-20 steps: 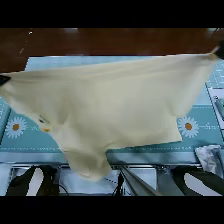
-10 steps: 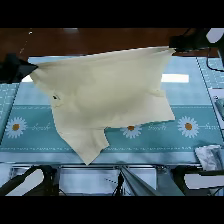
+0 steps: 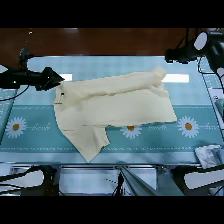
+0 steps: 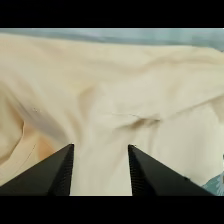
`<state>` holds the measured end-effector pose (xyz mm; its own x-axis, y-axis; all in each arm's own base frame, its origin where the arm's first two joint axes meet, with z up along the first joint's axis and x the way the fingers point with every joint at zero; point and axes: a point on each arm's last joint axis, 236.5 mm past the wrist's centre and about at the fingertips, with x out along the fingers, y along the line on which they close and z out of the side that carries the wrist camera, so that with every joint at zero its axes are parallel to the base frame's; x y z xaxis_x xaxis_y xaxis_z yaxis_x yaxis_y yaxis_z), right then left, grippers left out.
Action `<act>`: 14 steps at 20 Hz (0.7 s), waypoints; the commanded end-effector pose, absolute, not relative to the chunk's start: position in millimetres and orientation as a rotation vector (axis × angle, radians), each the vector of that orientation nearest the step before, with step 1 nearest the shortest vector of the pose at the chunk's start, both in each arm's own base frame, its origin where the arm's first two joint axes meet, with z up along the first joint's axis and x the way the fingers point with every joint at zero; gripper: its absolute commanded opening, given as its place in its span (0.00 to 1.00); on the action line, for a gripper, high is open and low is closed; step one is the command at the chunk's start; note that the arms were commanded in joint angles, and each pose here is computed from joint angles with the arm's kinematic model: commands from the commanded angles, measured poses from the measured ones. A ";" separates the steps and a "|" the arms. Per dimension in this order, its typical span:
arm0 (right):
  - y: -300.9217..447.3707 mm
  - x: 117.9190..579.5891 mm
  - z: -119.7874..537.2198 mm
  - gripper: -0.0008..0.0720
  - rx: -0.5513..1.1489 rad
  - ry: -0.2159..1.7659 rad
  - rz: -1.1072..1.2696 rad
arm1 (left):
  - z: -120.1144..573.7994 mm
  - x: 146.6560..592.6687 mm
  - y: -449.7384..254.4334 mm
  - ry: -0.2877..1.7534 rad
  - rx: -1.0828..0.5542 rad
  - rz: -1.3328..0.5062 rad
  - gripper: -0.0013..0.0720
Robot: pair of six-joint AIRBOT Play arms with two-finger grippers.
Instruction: Fold the shirts.
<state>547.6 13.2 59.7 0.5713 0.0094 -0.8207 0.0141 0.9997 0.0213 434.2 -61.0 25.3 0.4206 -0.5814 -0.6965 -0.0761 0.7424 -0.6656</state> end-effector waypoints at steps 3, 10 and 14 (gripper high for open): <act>-66.3 490.2 122.6 0.68 -0.349 1.028 -0.175 | 22.2 367.3 11.1 1.381 -0.712 -0.171 0.62; -88.2 417.0 77.4 0.68 0.186 1.242 -0.078 | -31.0 242.7 0.6 1.542 -0.773 -0.107 0.62; -81.1 383.8 36.1 0.67 0.303 1.325 0.009 | -78.6 189.4 -30.2 1.655 -0.858 -0.106 0.62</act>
